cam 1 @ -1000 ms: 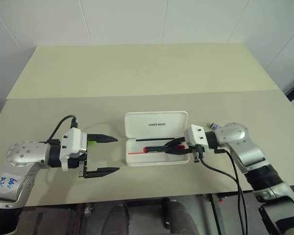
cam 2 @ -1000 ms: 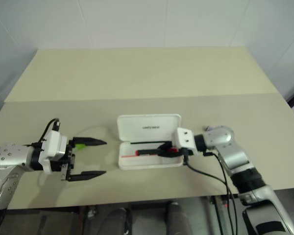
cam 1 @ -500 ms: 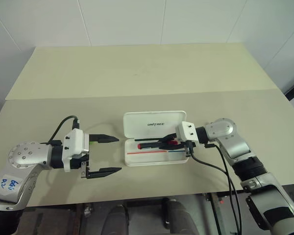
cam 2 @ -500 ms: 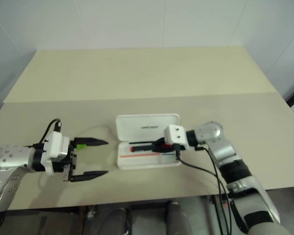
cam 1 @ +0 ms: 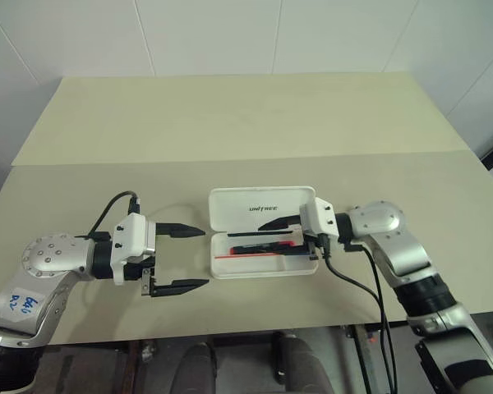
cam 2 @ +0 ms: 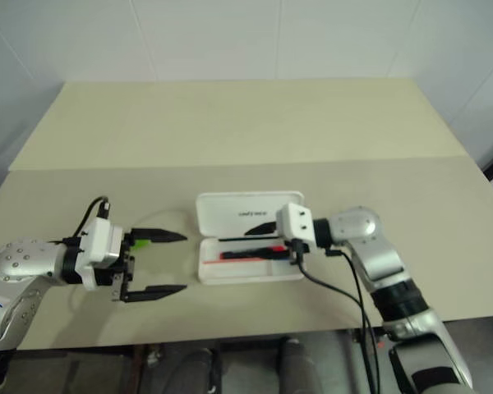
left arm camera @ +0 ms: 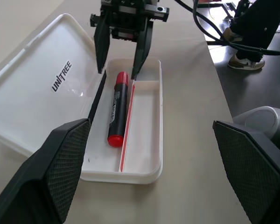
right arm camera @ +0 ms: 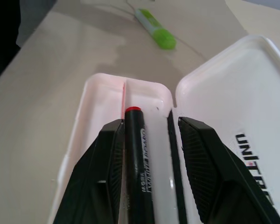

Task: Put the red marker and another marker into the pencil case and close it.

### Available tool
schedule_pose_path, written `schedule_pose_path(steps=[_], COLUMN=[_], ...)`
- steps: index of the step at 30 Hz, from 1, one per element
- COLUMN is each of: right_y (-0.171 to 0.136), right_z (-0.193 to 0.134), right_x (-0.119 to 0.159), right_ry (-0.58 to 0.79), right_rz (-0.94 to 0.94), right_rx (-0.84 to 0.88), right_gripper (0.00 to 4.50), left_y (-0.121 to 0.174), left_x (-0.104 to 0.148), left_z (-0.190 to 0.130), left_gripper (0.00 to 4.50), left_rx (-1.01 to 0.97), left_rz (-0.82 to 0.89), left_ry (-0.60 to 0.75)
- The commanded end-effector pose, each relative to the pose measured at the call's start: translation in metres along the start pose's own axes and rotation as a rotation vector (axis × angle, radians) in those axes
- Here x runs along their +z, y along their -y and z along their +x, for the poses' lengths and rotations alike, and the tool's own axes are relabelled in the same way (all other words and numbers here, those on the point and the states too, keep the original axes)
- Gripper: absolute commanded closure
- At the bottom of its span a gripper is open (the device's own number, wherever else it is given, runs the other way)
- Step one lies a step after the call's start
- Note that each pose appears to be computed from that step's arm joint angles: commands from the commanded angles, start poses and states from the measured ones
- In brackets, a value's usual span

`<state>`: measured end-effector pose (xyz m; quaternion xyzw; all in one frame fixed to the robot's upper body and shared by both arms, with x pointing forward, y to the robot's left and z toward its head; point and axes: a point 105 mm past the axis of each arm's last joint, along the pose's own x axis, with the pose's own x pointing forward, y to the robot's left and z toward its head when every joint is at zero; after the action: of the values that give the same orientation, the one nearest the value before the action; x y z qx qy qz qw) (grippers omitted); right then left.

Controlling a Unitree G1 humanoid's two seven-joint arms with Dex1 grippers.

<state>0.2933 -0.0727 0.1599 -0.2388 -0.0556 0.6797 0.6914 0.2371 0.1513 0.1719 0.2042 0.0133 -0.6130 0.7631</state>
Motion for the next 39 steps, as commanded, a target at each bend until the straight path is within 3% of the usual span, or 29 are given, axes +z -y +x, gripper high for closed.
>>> schedule_pose_path(steps=[1,2,7,9,10,19,25,39], right_y=[0.002,-0.002,-0.027,-0.031,-0.032,-0.028,-0.024,-0.022], right_z=[-0.017,-0.023,-0.055,-0.064,-0.069,-0.087,-0.081,-0.071], right_x=[0.028,0.031,0.043,0.048,0.048,0.031,0.027,0.031], right_ry=[0.067,0.07,0.046,0.029,0.018,-0.072,-0.06,-0.026], right_rz=[-0.006,0.004,0.085,0.082,0.096,0.087,0.071,0.069], right_rx=[-0.066,-0.083,-0.162,-0.182,-0.19,-0.234,-0.247,-0.286], right_gripper=[2.55,2.55,0.99,0.12,0.02,0.02,0.02,0.02], left_y=[0.0,0.0,-0.001,-0.002,-0.003,-0.021,-0.03,-0.027], left_x=[0.005,0.005,0.004,0.003,0.002,-0.007,-0.025,-0.075], left_z=[0.001,0.0,-0.005,-0.01,-0.013,-0.042,-0.09,-0.148], left_gripper=[0.0,0.0,0.0,0.0,0.0,0.0,0.0,0.0], left_rx=[-0.009,-0.009,0.037,0.063,0.077,0.251,0.459,0.512], left_rz=[0.021,0.019,-0.01,-0.022,-0.025,-0.054,-0.103,-0.179], left_ry=[0.017,0.018,0.034,0.03,0.028,0.017,-0.04,-0.247])
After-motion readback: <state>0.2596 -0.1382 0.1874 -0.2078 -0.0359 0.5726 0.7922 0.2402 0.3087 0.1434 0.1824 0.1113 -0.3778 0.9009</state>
